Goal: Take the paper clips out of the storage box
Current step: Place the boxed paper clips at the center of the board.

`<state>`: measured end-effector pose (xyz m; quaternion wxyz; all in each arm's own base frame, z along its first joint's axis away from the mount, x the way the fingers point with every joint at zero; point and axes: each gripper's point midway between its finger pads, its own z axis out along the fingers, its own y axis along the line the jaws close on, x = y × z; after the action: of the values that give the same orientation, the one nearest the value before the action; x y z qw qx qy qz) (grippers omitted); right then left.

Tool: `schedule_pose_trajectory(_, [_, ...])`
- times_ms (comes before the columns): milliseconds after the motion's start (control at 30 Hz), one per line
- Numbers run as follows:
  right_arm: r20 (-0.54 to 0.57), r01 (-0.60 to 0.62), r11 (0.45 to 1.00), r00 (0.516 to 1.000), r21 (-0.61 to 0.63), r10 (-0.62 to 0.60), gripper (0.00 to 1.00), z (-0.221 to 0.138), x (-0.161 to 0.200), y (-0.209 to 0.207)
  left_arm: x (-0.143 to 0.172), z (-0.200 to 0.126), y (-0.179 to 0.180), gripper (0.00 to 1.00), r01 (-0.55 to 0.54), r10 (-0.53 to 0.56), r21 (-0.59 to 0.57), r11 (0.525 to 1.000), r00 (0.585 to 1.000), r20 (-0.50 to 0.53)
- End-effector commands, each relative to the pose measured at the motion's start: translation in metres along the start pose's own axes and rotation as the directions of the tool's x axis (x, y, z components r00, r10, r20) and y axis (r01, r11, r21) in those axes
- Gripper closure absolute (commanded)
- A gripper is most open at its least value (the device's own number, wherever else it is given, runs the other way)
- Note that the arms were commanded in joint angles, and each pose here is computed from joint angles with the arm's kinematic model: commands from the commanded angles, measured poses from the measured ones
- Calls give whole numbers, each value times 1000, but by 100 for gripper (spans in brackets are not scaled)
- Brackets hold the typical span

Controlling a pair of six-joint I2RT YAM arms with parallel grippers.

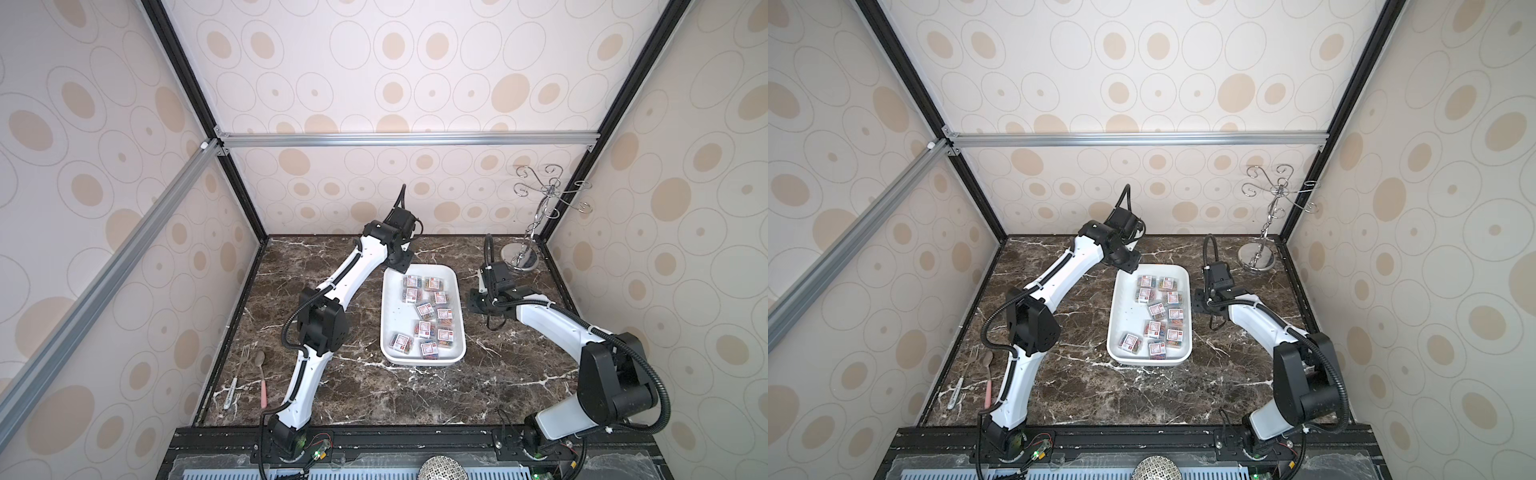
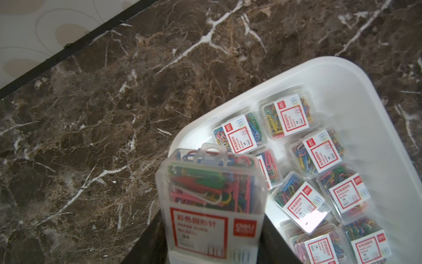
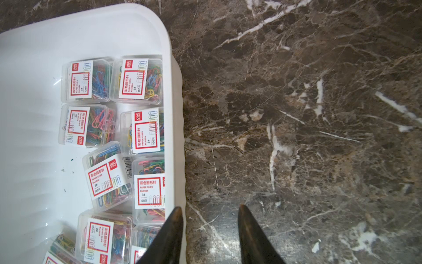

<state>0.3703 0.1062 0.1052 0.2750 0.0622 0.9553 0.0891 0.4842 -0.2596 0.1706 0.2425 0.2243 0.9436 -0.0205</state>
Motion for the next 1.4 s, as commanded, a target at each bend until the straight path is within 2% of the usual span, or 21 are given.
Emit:
schedule_pose_trajectory(0, [3, 4, 1000, 1000, 12, -4, 58, -6, 0, -4, 6, 4, 34, 57, 50, -53, -64, 997, 998, -35])
schedule_pose_trajectory(267, [3, 13, 1000, 1000, 20, -13, 58, -7, -1, -5, 25, 18, 103, 57, 126, -139, -156, 980, 988, -74])
schedule_pose_trajectory(600, [6, 18, 999, 1000, 45, -19, 58, -8, 0, -10, 81, 50, 178, 57, 205, -242, -226, 952, 959, -151])
schedule_pose_trajectory(767, [4, -1, 998, 1000, 69, 1, 58, -7, -2, -21, 112, 54, 203, 57, 196, -249, -256, 946, 949, -193])
schedule_pose_trajectory(1033, [-6, -6, 998, 1000, 65, 7, 58, -5, -3, -20, 159, 47, 244, 57, 245, -315, -290, 925, 922, -226])
schedule_pose_trajectory(1200, [-11, -5, 999, 1000, 46, 6, 59, -5, -6, -16, 169, 43, 258, 57, 254, -321, -276, 927, 918, -233])
schedule_pose_trajectory(1367, [-31, 20, 999, 999, -46, -22, 59, -3, -5, 3, 182, 42, 274, 59, 264, -340, -288, 921, 904, -259])
